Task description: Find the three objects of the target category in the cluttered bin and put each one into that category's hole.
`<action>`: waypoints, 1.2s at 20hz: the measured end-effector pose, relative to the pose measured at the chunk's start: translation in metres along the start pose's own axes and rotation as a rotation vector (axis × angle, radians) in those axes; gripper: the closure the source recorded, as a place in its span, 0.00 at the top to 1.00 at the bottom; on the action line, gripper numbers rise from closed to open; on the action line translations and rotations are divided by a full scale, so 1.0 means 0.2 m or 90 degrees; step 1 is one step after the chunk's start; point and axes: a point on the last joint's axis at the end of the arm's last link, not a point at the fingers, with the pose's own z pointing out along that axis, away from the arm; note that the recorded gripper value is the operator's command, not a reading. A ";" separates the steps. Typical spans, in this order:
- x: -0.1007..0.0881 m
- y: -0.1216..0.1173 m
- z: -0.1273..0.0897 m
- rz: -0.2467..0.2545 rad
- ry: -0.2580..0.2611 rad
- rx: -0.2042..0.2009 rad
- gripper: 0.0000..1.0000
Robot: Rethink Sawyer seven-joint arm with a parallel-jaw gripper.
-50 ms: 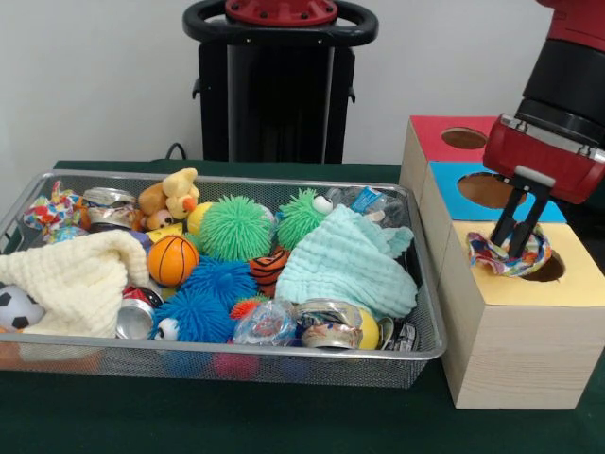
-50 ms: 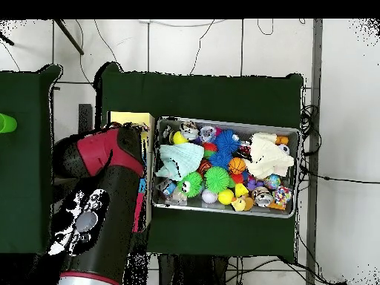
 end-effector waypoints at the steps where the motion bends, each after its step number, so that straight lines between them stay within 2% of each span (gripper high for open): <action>1: 0.01 0.01 0.00 -0.003 -0.001 0.000 0.00; 15: 0.07 0.05 0.01 -0.020 -0.004 0.003 0.00; 24: 0.17 0.13 0.07 -0.071 -0.044 0.025 0.00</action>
